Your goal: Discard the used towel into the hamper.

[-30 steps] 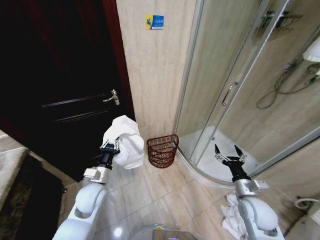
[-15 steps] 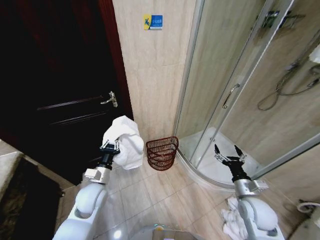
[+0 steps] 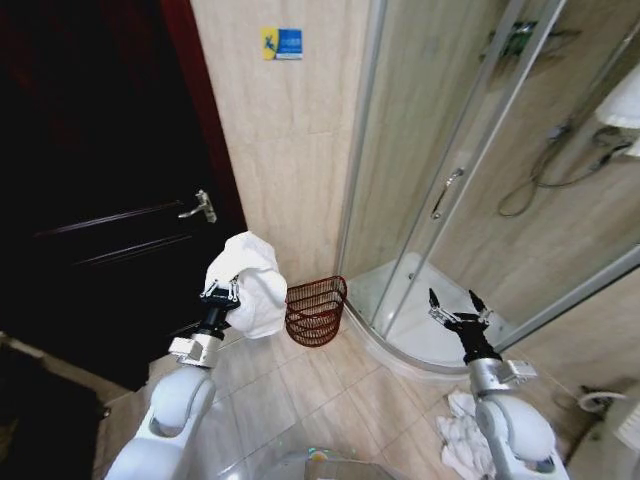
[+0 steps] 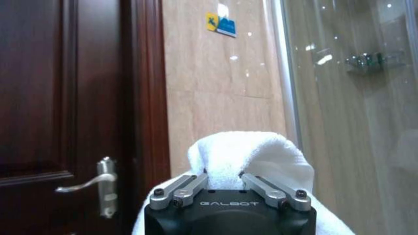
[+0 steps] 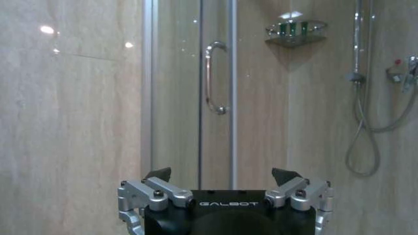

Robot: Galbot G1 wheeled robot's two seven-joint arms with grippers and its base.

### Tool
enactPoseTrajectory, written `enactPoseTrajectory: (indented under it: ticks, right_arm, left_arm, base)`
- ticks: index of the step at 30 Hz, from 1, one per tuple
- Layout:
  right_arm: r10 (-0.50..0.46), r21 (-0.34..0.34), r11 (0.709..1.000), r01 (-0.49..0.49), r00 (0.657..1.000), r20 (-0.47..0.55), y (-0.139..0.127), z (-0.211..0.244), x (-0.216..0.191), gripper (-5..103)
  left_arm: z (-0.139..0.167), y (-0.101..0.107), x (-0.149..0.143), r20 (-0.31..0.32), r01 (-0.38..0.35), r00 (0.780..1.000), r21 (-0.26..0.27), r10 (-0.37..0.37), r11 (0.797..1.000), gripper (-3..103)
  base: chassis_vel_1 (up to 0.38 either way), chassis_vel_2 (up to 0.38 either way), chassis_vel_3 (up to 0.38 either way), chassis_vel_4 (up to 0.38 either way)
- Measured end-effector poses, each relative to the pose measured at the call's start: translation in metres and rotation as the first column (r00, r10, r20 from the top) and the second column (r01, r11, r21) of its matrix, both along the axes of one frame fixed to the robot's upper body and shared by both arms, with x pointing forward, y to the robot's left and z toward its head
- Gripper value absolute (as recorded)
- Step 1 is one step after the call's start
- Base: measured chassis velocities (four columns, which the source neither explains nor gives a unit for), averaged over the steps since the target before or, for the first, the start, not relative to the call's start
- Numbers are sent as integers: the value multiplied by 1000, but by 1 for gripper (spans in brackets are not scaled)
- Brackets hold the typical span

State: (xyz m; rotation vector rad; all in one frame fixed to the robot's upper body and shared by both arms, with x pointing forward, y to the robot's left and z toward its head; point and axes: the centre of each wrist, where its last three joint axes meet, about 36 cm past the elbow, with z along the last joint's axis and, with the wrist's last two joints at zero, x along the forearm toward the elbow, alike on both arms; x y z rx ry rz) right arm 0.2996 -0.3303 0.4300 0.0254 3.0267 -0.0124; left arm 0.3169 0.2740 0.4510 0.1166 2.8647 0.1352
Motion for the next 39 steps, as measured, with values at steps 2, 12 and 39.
enactPoseTrajectory:
  ticks: [2,12,39]
  right_arm:
    - [0,0,1000,0,1000,-1,0,0,0,100]
    - [-2,0,1000,2,1000,0,-1,-1,0,100]
    - [-98,-38,995,97,995,-17,-15,28,-21,100]
  left_arm:
    - [-1,0,0,-1,1,1000,2,-1,1000,8]
    - [-6,2,3,-8,4,1000,2,-4,1000,8]
    - [-72,-37,113,-143,150,978,-4,-149,989,8]
  base:
    - [-75,7,-2,-69]
    - [-54,33,37,-44]
    - [-3,4,3,-3]
